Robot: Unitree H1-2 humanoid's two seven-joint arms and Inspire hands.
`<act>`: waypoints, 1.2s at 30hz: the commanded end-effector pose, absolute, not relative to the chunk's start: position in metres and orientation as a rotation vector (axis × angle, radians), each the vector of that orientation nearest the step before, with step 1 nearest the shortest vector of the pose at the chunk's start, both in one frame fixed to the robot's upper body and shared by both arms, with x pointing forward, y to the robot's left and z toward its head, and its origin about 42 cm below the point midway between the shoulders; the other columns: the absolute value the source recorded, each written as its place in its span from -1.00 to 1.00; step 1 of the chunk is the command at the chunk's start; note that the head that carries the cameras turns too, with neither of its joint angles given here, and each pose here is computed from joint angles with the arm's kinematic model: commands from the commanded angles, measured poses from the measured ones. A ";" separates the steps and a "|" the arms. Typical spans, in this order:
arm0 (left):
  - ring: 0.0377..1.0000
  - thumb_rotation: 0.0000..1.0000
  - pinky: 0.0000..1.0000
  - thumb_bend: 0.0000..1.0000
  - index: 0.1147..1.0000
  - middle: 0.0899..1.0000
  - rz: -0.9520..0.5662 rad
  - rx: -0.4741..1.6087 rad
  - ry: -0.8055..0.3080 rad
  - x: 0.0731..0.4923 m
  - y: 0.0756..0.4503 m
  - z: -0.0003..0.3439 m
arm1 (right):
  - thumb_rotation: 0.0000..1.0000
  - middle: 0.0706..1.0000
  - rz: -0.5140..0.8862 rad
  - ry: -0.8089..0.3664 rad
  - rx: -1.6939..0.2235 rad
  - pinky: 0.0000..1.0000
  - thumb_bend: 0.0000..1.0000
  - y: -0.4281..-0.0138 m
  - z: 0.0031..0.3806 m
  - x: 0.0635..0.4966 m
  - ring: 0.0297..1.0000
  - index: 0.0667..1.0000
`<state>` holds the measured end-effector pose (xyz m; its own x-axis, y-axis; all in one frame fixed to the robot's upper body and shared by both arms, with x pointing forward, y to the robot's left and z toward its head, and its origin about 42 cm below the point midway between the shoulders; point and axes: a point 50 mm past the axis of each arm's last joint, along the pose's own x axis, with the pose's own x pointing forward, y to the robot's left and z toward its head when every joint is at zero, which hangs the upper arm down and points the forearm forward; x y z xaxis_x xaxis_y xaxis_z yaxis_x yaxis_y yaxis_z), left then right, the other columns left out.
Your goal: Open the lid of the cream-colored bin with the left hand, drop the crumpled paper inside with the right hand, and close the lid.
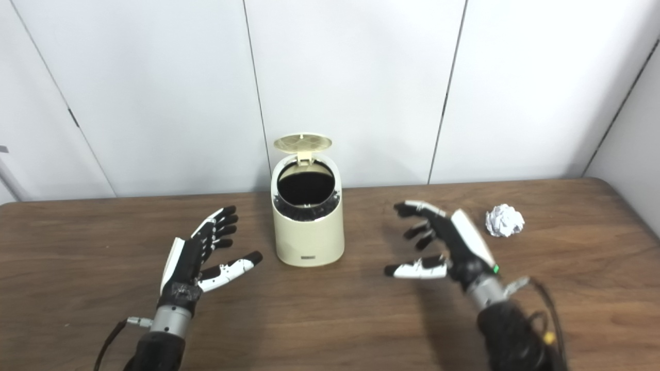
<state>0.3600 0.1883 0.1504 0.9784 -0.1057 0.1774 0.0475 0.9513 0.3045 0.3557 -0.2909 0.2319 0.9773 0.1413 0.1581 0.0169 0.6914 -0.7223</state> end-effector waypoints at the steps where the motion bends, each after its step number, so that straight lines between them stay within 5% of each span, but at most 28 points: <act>1: 0.67 -0.52 0.55 0.59 0.78 0.67 -0.086 0.314 -0.253 0.369 0.188 0.167 | -0.81 0.55 0.081 -0.270 -0.906 0.05 0.55 -0.296 0.263 0.368 0.30 0.54; 11: 0.63 -0.67 0.52 0.53 0.78 0.66 -0.085 0.318 -0.242 0.371 0.206 0.167 | -0.88 0.57 0.057 -0.215 -1.204 0.24 0.70 -0.342 0.314 0.400 0.47 0.47; 17: 0.65 -0.76 0.56 0.46 0.80 0.69 -0.084 0.319 -0.227 0.372 0.214 0.167 | -0.97 0.50 0.041 -0.130 -1.350 0.10 0.75 -0.354 0.351 0.408 0.38 0.47; 22: 0.65 -0.84 0.57 0.42 0.80 0.70 -0.082 0.330 -0.229 0.372 0.218 0.169 | -1.00 0.66 0.021 -0.040 -1.420 0.23 0.70 -0.361 0.370 0.410 0.54 0.51; 36: 0.66 -0.94 0.58 0.39 0.80 0.69 -0.089 0.334 -0.228 0.371 0.221 0.172 | -0.63 0.88 0.052 0.204 -1.467 0.46 0.66 -0.401 0.388 0.433 0.83 0.70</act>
